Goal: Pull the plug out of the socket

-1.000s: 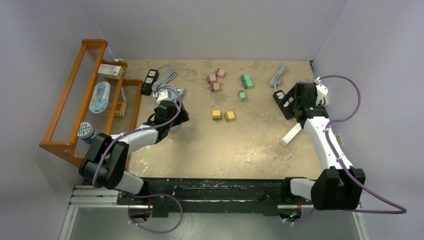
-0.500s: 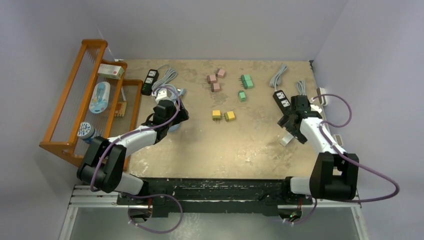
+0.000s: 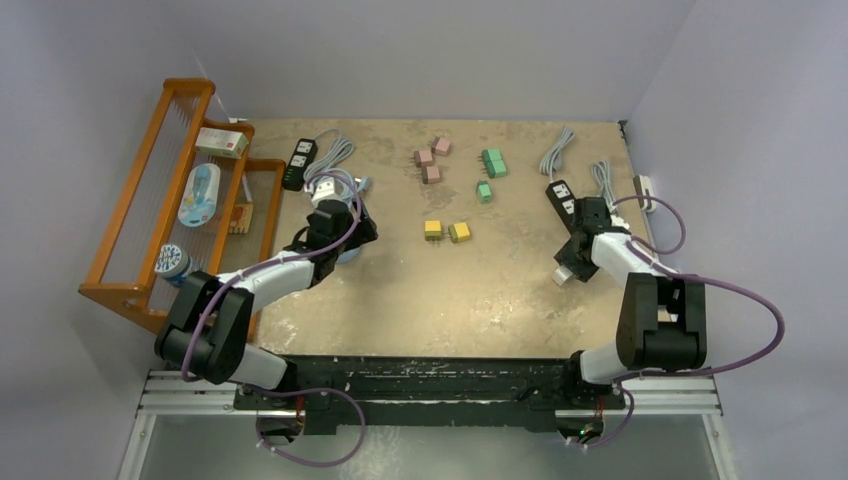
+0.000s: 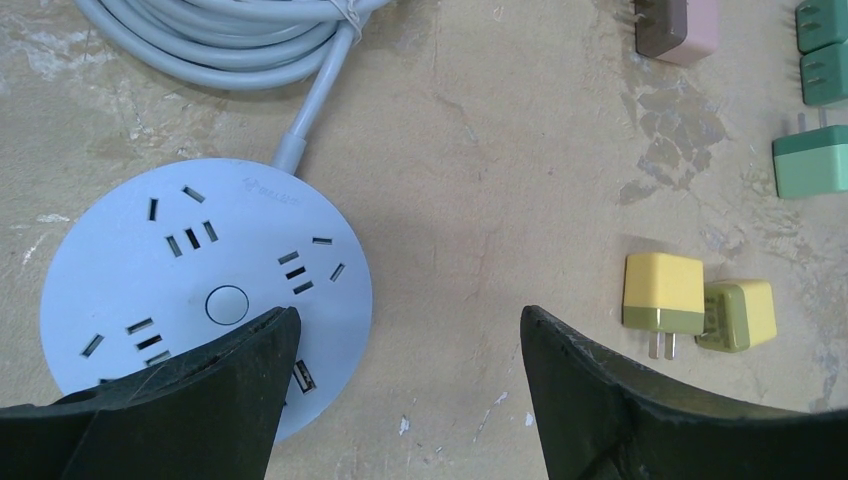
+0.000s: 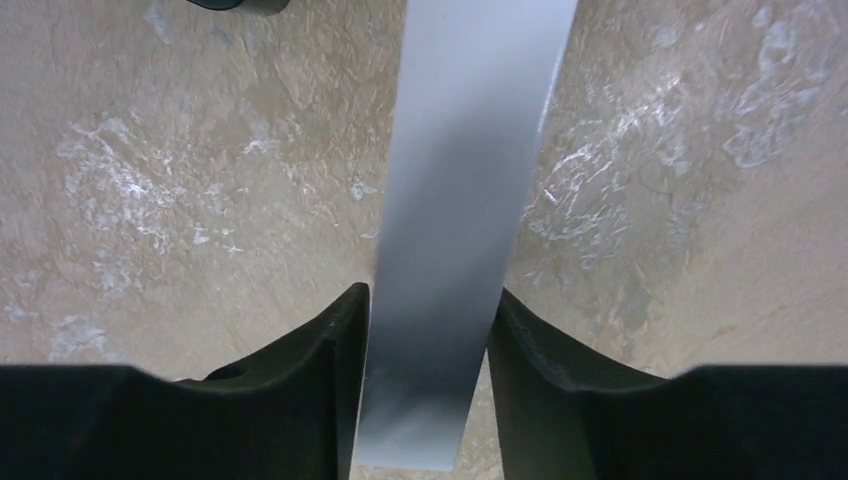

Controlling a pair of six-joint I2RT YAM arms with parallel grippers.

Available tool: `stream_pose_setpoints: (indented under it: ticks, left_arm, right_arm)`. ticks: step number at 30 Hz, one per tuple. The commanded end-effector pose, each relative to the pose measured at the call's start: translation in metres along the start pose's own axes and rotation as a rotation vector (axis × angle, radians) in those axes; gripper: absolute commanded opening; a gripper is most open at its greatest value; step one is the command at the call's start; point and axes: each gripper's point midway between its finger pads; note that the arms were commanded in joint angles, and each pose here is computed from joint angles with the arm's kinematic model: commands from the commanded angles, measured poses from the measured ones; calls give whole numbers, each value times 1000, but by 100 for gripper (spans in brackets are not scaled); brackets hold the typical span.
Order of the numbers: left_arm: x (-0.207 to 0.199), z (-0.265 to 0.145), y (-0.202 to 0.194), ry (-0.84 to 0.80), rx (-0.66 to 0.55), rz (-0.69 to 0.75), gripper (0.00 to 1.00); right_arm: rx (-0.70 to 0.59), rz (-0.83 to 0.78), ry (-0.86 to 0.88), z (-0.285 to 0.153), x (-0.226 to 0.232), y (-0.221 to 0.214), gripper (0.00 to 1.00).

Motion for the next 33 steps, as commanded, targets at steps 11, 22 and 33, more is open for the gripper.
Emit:
stream_pose_setpoints:
  ticks: [11,22,33]
  left_arm:
    - [3,11,0,10,-11,19,80]
    - [-3,20,-8,-10,22,1,78]
    - [-3,16,-9,-19,28,9,78]
  right_arm:
    - [-71,58,93,-13,-2,36,0]
    - [-428,63,435,-99,53,126,0]
    - [-364,52,496,-54,101,148,0]
Point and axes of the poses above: each gripper's point midway between its finger pads, its own z axis out along the fingers, its own x axis along the line the jaws close on, y = z × x, and after that the axes turned 6 degrees about z, right-handed
